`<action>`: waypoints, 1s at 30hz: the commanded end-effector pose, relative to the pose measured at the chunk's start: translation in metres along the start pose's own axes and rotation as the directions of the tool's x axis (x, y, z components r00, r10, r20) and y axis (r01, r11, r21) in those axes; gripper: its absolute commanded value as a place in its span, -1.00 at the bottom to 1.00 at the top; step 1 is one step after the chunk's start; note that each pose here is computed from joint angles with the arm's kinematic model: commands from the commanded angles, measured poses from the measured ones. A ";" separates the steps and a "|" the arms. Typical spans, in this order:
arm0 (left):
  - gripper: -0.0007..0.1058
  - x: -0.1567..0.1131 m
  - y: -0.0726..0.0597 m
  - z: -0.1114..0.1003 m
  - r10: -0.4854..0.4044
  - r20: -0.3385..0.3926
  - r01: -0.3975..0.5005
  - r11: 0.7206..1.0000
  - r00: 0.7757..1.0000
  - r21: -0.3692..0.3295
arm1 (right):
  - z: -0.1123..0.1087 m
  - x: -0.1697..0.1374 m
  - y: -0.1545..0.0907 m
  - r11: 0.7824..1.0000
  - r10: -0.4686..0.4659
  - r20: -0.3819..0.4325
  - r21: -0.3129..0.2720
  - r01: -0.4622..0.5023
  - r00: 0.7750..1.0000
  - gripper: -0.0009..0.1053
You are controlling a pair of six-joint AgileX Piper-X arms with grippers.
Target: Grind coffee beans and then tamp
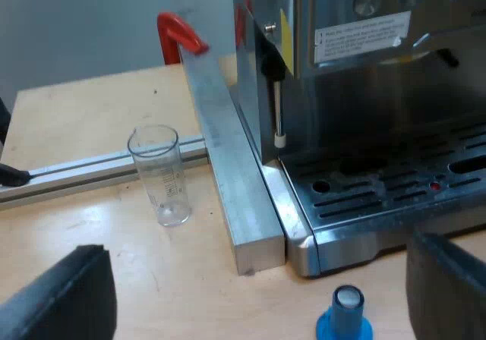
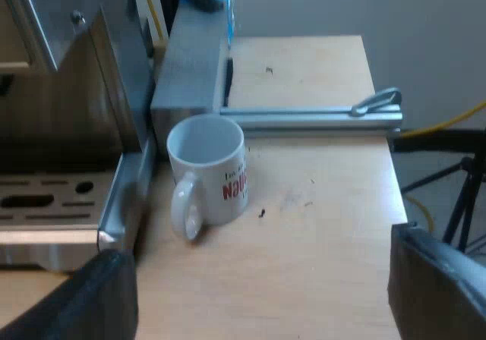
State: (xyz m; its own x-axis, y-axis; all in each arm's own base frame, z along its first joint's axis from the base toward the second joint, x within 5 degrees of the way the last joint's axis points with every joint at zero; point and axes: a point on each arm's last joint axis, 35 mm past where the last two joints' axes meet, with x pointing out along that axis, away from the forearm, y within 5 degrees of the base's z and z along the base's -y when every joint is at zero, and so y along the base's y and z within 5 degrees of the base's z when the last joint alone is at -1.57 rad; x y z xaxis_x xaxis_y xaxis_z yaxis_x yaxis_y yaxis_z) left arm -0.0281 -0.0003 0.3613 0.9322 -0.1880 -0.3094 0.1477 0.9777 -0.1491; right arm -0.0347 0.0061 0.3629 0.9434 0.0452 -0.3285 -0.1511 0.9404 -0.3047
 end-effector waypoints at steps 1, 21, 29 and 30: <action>0.47 -0.004 0.001 -0.007 0.020 -0.030 -0.020 1.000 0.999 -0.004 | 0.000 -0.005 0.001 1.000 -0.005 0.023 0.025 0.004 1.000 0.33; 0.47 0.005 0.003 -0.013 0.039 -0.066 -0.039 0.999 0.997 -0.006 | 0.004 -0.006 0.004 0.993 0.118 0.098 0.005 -0.119 0.988 0.33; 0.47 0.034 0.006 -0.013 0.028 0.024 -0.028 1.000 0.999 -0.001 | 0.003 0.020 0.002 0.995 0.099 0.149 -0.001 -0.100 0.984 0.33; 0.47 0.039 0.006 -0.014 0.027 0.031 -0.027 1.000 0.999 0.000 | 0.001 0.025 0.002 0.995 0.102 0.142 0.001 -0.103 0.985 0.33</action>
State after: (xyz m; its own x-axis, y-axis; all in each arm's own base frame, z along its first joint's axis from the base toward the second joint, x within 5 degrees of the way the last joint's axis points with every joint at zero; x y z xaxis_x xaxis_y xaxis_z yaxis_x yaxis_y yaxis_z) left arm -0.0005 -0.0026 0.3326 0.9384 -0.1720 -0.2998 0.1352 0.9809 -0.1395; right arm -0.0156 0.0095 0.3528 0.9561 0.1763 -0.2341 -0.2371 0.9349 -0.2641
